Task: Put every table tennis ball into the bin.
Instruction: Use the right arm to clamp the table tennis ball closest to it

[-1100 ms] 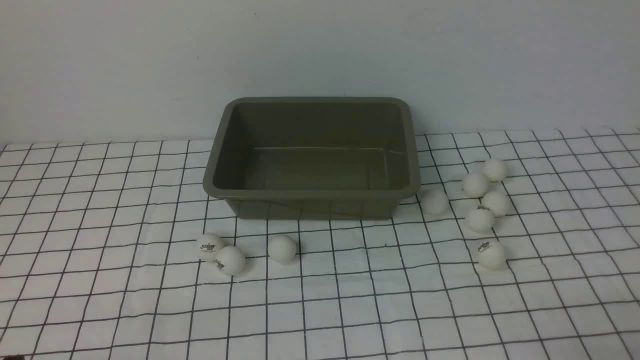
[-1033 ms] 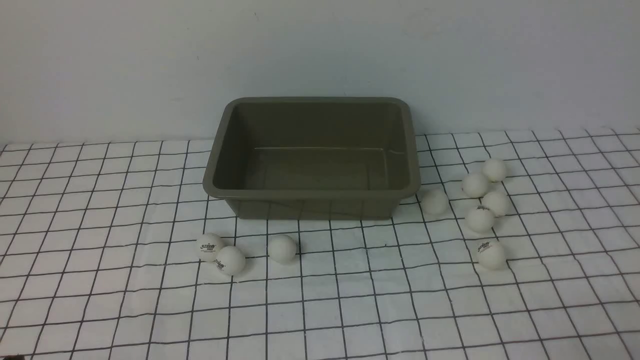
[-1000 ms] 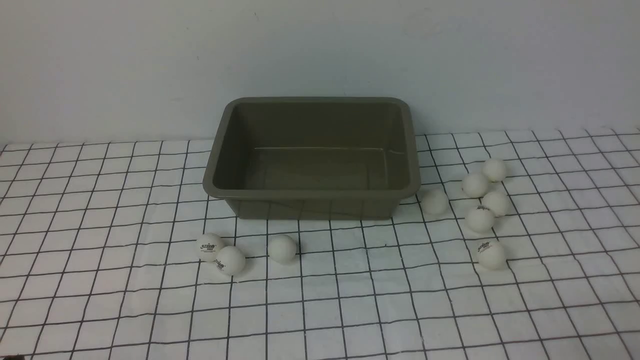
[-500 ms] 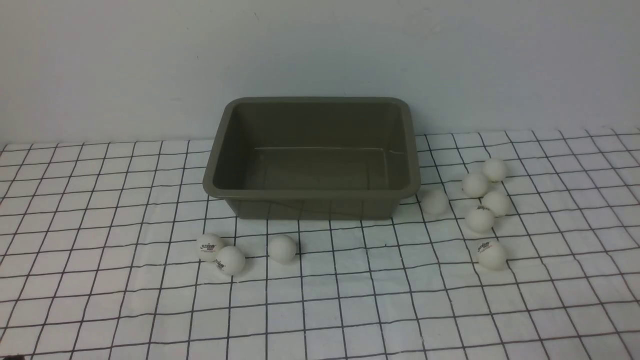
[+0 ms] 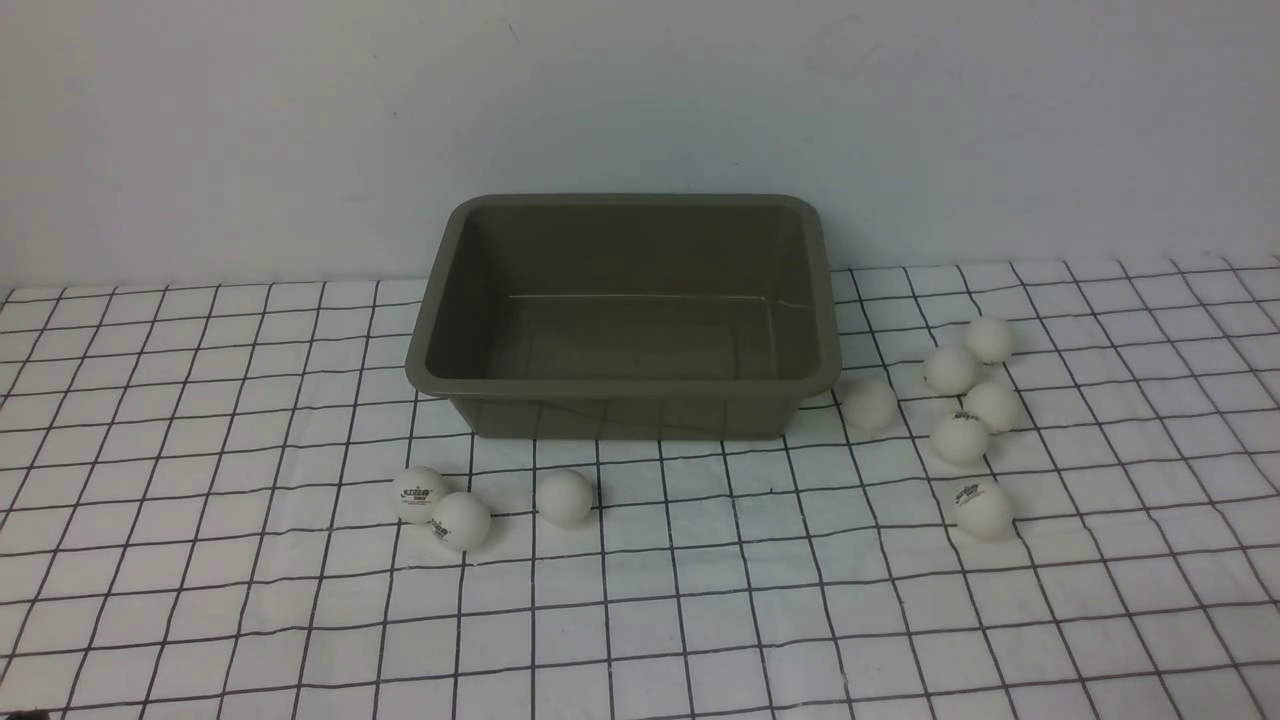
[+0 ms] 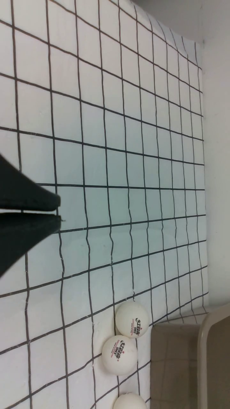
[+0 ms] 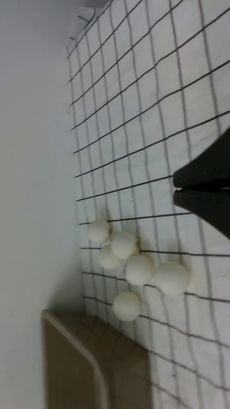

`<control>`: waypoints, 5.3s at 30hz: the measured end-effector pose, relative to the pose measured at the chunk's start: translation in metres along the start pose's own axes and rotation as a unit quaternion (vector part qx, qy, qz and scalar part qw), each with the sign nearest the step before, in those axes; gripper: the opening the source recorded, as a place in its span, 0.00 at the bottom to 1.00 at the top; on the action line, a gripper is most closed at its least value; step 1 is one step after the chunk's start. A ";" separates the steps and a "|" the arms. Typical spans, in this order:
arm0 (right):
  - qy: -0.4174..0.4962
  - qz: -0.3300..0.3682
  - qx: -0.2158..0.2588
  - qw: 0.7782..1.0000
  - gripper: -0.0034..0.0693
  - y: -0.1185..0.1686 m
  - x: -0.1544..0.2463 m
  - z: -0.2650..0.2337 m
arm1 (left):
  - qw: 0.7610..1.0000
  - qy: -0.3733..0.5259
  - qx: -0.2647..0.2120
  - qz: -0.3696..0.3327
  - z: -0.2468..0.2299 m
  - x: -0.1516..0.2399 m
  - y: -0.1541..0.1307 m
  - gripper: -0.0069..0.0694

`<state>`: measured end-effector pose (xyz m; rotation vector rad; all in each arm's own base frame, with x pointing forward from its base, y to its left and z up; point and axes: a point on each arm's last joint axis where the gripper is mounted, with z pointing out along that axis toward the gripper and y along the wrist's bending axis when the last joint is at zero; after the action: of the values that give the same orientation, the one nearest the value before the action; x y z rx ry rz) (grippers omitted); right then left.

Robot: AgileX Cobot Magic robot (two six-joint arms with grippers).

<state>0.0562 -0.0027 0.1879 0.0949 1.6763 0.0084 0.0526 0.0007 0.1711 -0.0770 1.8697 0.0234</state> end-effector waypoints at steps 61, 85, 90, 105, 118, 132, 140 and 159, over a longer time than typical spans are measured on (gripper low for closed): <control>-0.251 0.167 -0.238 0.923 0.82 0.034 -0.074 -0.030 | 1.000 0.000 0.000 0.000 0.000 0.000 0.000 0.08; 0.095 0.075 -0.435 0.892 0.83 0.083 -0.173 0.026 | 1.000 0.000 0.000 0.000 0.000 0.000 0.000 0.08; 0.079 0.081 -0.403 0.908 0.83 0.079 -0.184 0.038 | 1.000 0.000 0.000 0.000 0.000 0.000 0.000 0.08; -0.257 0.153 0.025 0.954 0.82 0.004 -0.303 0.024 | 1.000 0.000 0.000 0.000 0.000 0.000 0.000 0.08; -0.117 -0.234 0.148 0.954 0.77 -0.007 -0.251 0.050 | 1.000 0.000 0.000 0.000 0.000 0.000 0.000 0.08; 0.142 -0.057 0.040 0.988 0.52 0.004 -0.183 0.060 | 1.000 0.000 0.000 0.000 0.000 0.000 0.000 0.08; 0.160 -0.101 -0.095 0.977 0.50 0.026 -0.178 0.057 | 1.000 0.000 0.000 0.000 0.000 0.000 0.000 0.08; 0.318 -0.011 -0.192 0.928 0.50 0.043 -0.142 0.100 | 1.000 0.000 0.000 0.000 0.000 0.000 0.000 0.08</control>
<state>0.1725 0.0258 0.3211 -0.2487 2.2906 0.3866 0.0526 0.0007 0.1711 -0.0770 1.8697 0.0234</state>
